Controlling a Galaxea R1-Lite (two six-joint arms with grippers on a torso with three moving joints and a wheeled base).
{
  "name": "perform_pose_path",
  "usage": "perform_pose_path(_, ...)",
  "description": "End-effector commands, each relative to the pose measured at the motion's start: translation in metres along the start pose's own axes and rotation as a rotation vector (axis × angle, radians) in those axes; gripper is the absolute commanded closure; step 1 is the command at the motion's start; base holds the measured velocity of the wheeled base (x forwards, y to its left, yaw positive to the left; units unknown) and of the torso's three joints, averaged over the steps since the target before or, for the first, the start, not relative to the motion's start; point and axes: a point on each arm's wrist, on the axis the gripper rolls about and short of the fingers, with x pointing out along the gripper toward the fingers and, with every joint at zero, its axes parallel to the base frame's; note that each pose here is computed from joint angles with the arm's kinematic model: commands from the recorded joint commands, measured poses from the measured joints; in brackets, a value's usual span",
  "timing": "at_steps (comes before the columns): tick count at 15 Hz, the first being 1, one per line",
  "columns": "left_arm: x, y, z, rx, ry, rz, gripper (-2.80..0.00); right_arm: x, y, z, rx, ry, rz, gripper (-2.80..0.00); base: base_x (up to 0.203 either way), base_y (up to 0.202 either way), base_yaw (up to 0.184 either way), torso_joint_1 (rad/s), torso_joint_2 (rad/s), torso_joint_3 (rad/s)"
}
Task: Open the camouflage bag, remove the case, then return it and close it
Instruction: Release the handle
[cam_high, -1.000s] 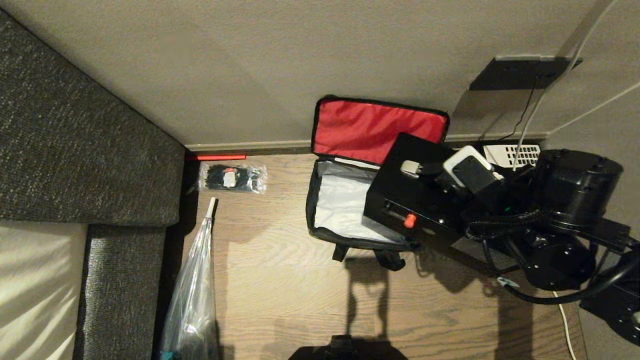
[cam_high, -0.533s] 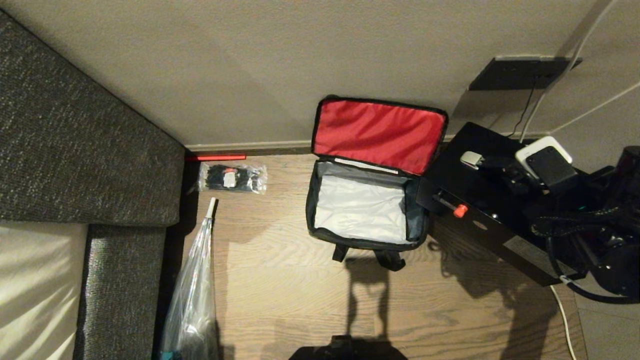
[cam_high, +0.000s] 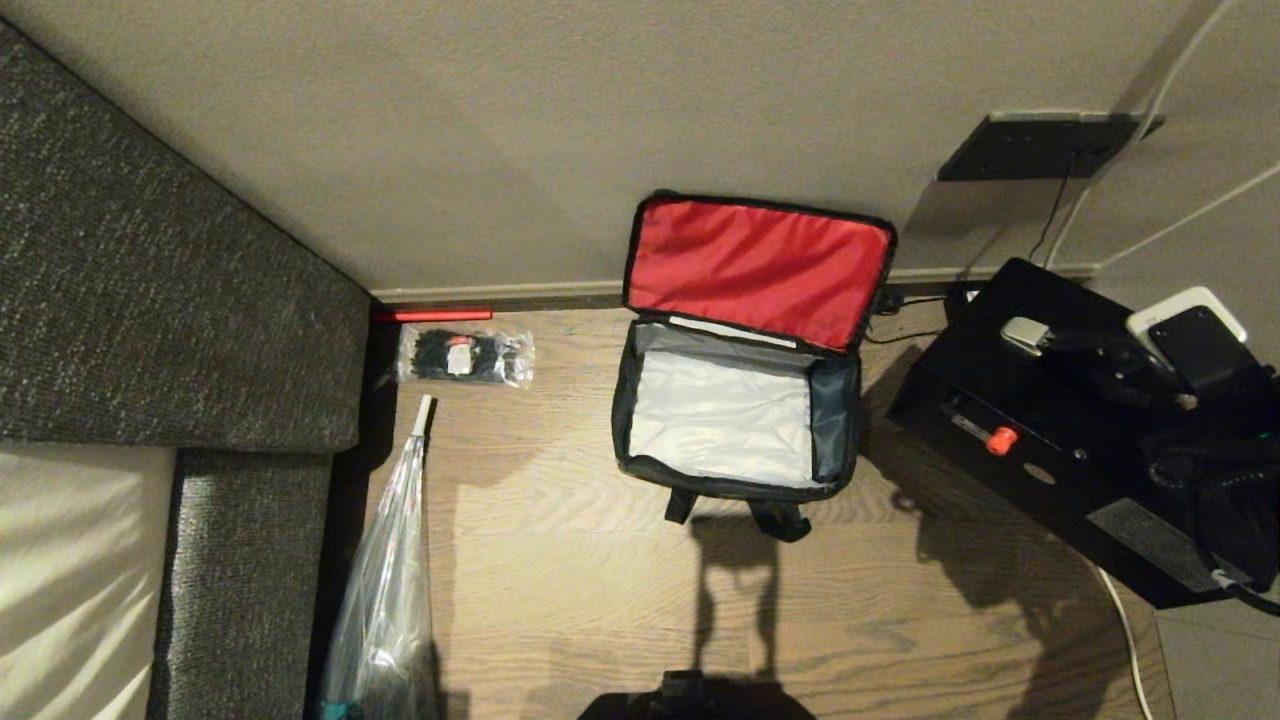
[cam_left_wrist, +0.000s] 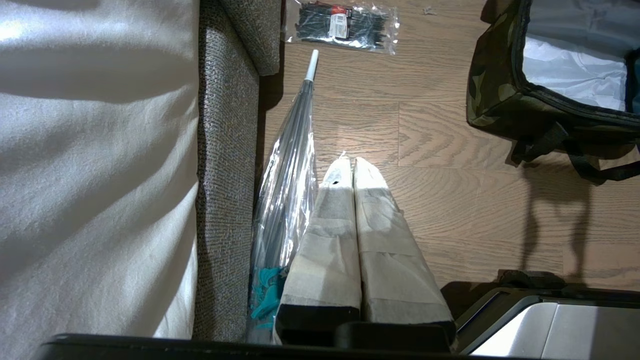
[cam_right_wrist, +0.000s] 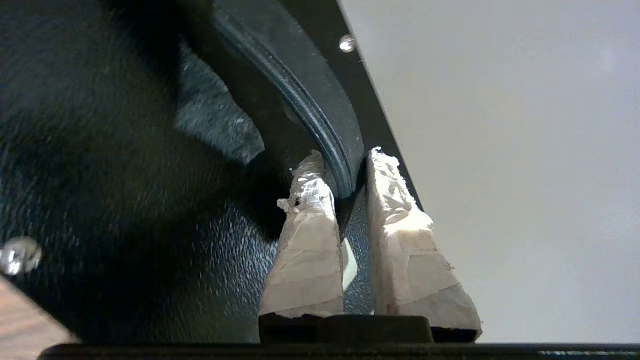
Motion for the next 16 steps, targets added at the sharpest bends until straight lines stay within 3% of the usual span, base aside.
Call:
perform_pose_path(1, 0.000, 0.000, -0.001, -0.001, 0.001, 0.001, 0.00, 0.010, 0.000, -0.011, -0.017, 0.066, -0.036, 0.00, 0.000, 0.000, 0.000, 0.000, 0.00, 0.000)
perform_pose_path(9, 0.000, 0.000, -0.001, -0.001, 0.001, 0.000, 0.00, 0.066, 0.058, -0.035, -0.065, 0.265, 0.013, 0.00, 0.000, 0.000, 0.000, 0.000, 0.00, 0.000)
perform_pose_path(16, 0.000, 0.000, -0.001, -0.001, 0.001, 0.001, 0.00, 0.107, 0.112, -0.040, -0.055, 0.304, 0.061, 0.00, 0.000, 0.000, 0.000, 0.000, 0.00, 0.000)
